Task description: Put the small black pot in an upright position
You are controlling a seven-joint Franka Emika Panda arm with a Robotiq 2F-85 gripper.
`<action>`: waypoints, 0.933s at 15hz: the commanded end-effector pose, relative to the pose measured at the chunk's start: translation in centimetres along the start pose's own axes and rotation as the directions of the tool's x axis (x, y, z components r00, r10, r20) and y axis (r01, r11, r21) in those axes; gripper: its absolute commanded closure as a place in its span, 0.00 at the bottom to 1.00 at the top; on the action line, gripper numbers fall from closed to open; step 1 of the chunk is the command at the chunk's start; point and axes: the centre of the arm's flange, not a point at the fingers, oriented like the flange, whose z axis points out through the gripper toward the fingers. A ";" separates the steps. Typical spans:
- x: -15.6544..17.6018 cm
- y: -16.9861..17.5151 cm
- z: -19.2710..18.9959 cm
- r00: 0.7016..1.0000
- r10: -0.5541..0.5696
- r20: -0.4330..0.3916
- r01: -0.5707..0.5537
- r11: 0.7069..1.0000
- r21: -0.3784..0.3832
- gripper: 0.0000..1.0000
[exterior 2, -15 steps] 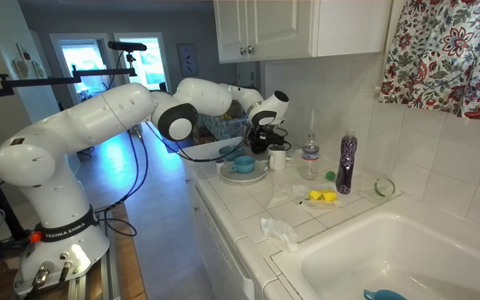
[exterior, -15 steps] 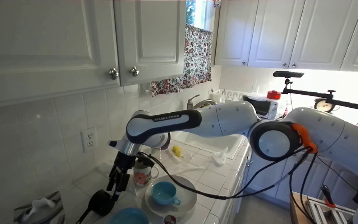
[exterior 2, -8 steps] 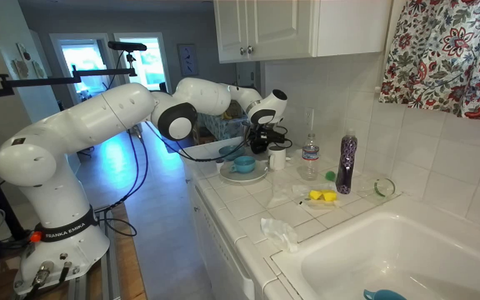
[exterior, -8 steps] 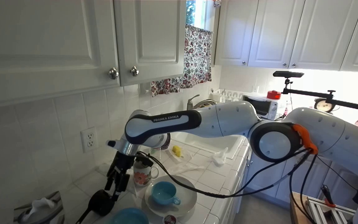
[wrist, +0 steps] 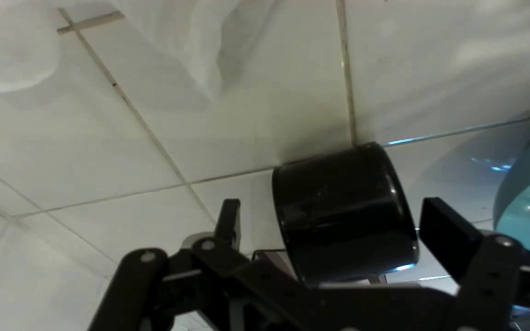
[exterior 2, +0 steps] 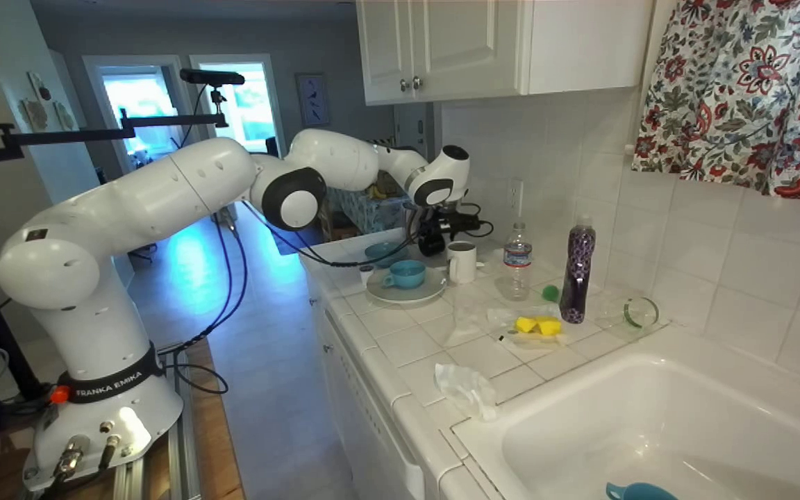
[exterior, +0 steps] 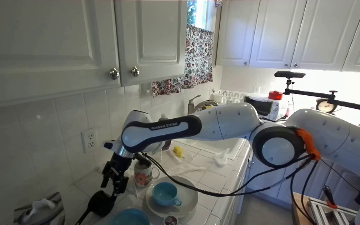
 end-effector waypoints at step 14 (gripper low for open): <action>-1.9 -1.5 1.0 0.968 -0.227 0.111 0.206 0.963 0.174 0.00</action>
